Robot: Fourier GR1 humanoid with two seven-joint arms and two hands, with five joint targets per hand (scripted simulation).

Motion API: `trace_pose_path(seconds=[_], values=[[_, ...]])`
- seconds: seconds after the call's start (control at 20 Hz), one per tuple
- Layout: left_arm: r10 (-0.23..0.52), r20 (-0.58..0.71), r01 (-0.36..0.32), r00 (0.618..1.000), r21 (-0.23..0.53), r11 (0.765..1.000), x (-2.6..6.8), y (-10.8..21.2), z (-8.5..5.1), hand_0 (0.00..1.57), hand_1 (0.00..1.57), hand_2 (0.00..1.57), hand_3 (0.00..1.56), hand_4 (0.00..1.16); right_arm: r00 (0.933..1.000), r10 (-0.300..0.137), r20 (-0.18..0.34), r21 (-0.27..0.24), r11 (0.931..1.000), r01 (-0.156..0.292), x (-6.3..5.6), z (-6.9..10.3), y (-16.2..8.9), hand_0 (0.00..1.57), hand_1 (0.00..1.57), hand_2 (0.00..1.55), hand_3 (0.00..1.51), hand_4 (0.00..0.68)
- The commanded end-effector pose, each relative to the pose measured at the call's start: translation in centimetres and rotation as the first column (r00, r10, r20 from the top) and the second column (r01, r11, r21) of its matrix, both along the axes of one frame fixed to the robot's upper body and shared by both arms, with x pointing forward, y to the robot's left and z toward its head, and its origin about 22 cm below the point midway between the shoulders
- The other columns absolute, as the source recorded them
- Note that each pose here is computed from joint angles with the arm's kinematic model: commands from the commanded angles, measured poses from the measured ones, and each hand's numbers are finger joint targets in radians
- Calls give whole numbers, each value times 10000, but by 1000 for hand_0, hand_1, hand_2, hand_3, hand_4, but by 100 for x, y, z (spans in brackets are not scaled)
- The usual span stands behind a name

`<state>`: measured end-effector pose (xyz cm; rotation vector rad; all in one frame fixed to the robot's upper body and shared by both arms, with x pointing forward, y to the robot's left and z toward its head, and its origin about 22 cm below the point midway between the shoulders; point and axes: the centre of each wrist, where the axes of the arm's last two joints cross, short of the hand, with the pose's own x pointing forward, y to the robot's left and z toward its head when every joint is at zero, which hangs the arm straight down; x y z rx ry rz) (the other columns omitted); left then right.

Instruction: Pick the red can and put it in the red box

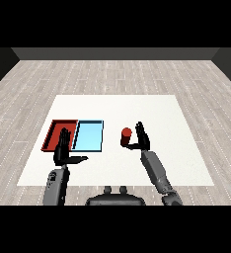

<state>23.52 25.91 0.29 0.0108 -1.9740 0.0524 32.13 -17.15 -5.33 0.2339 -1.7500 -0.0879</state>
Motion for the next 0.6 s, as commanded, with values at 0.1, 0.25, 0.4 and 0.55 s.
trace_pose_path(seconds=[0.1, 0.25, 0.4, 0.55], values=[[11, -15, -11, 10000, 168, 9999, -130, 5, 71, 0, 0, 0, 0, 0, 9996, 103, -252, 404, 9991, -93, 92, -68, 40, 0, 0, 0, 0, 0], [9, 129, -11, 9999, 152, 9999, 66, -138, 108, 0, 0, 0, 0, 0, 9986, -74, -521, 213, 9997, 85, 129, -90, 144, 0, 0, 0, 0, 0], [-142, -24, 142, 9999, -125, 9998, 32, -73, -24, 0, 0, 0, 0, 0, 9989, -113, -453, 241, 9996, 124, 182, 41, 197, 0, 0, 0, 0, 0], [78, -21, -78, 10000, 94, 9999, -106, 123, 55, 0, 0, 0, 0, 0, 9985, -69, -542, 275, 9996, 84, 213, -116, 142, 0, 0, 0, 0, 0]])
